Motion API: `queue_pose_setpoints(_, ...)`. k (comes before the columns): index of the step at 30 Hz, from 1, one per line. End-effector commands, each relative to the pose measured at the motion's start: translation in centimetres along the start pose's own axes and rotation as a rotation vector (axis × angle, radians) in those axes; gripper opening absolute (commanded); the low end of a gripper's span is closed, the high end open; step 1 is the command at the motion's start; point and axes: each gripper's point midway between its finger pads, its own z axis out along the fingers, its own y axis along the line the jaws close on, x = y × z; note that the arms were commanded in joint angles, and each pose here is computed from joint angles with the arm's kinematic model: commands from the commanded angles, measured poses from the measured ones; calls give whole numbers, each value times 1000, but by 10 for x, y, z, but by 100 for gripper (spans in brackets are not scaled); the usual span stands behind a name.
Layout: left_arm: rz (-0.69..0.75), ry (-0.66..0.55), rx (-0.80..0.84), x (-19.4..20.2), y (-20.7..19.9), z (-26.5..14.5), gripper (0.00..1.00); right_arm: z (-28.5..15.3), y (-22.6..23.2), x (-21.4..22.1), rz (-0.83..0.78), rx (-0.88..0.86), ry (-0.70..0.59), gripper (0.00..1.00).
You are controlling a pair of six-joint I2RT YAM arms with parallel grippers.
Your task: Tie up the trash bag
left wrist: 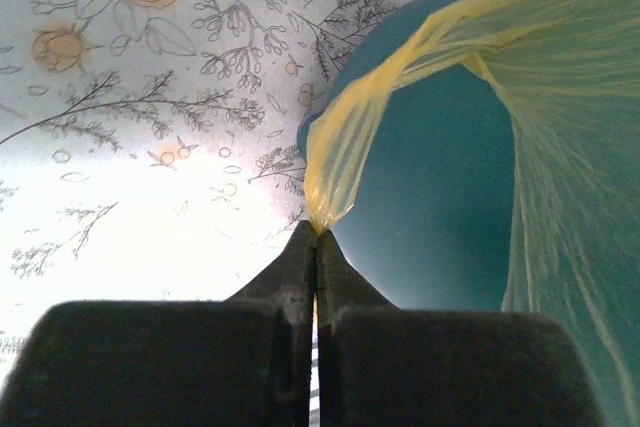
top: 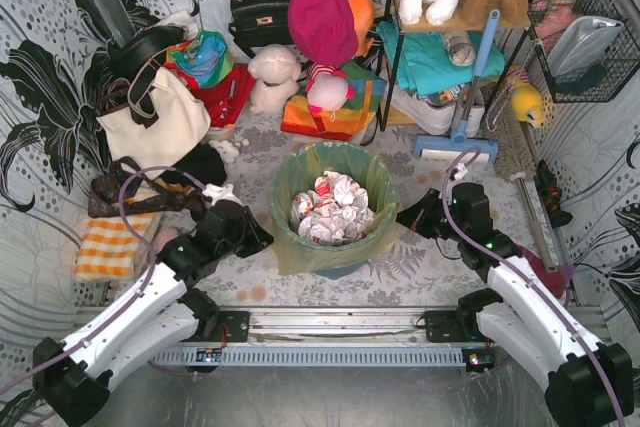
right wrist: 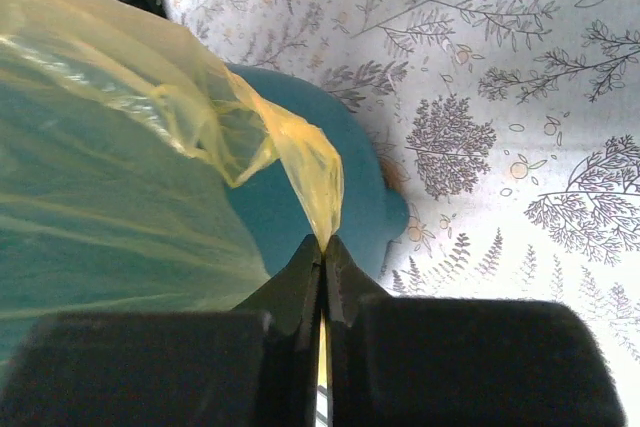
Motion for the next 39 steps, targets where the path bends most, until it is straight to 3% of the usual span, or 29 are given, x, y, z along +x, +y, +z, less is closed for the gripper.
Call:
queue_pose_setpoints(1, -90, -60, -80, -17, 4, -23, 0, -15, 11, -8, 14, 12, -18, 0)
queue_pose_setpoints(11, -115, -183, -14, -50, -18, -70, 0, -41, 48, -23, 4, -96, -75, 0)
queue_pose_setpoints(27, -20, -230, 197, -89, -89, -133, 0, -84, 122, -63, -48, -263, -184, 0)
queue_pose_setpoints(39, 44, -288, 317, -119, -135, -155, 0, -108, 166, -88, -111, -366, -251, 0)
